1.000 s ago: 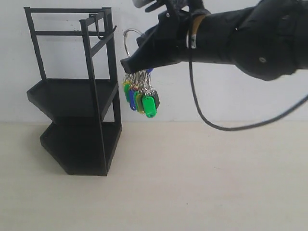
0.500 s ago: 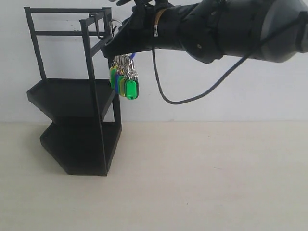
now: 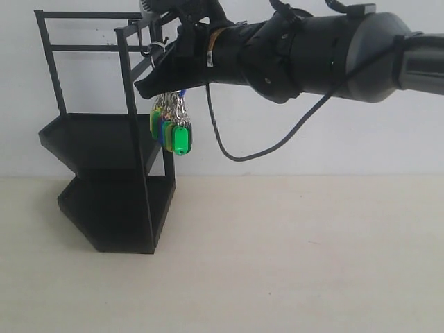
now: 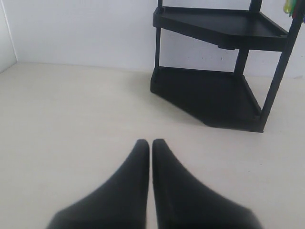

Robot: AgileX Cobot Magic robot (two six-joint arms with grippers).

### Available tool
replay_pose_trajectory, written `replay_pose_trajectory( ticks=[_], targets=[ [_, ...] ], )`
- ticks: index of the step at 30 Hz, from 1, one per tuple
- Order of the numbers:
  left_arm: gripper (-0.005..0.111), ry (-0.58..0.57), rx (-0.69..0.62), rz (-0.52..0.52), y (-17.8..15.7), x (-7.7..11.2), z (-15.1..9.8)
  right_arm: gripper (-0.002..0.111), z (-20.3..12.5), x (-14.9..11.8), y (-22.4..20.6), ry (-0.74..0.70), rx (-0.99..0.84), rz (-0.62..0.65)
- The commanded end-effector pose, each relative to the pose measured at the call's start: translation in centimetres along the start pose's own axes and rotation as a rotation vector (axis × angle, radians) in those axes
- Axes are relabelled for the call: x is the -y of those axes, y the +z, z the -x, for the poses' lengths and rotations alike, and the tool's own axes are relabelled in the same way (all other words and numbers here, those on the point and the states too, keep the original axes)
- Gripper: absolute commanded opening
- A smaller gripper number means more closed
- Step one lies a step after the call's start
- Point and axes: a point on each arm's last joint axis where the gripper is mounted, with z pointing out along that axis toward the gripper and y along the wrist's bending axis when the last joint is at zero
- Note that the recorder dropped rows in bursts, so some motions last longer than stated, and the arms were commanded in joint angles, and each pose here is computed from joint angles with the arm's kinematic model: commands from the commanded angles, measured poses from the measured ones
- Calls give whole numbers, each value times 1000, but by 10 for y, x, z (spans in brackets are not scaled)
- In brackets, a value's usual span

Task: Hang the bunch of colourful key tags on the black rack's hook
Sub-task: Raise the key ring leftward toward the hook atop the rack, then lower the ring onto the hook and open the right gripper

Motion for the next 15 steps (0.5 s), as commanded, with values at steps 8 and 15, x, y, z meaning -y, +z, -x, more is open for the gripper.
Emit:
replay_pose_trajectory(
  ticks=[8,15],
  targets=[
    [4,-6,2,-10,0,1,1,0,9,-11,-3,4,10,20],
    [4,-6,2,-10,0,1,1,46,9,-11,-3,33,10,20]
  ],
)
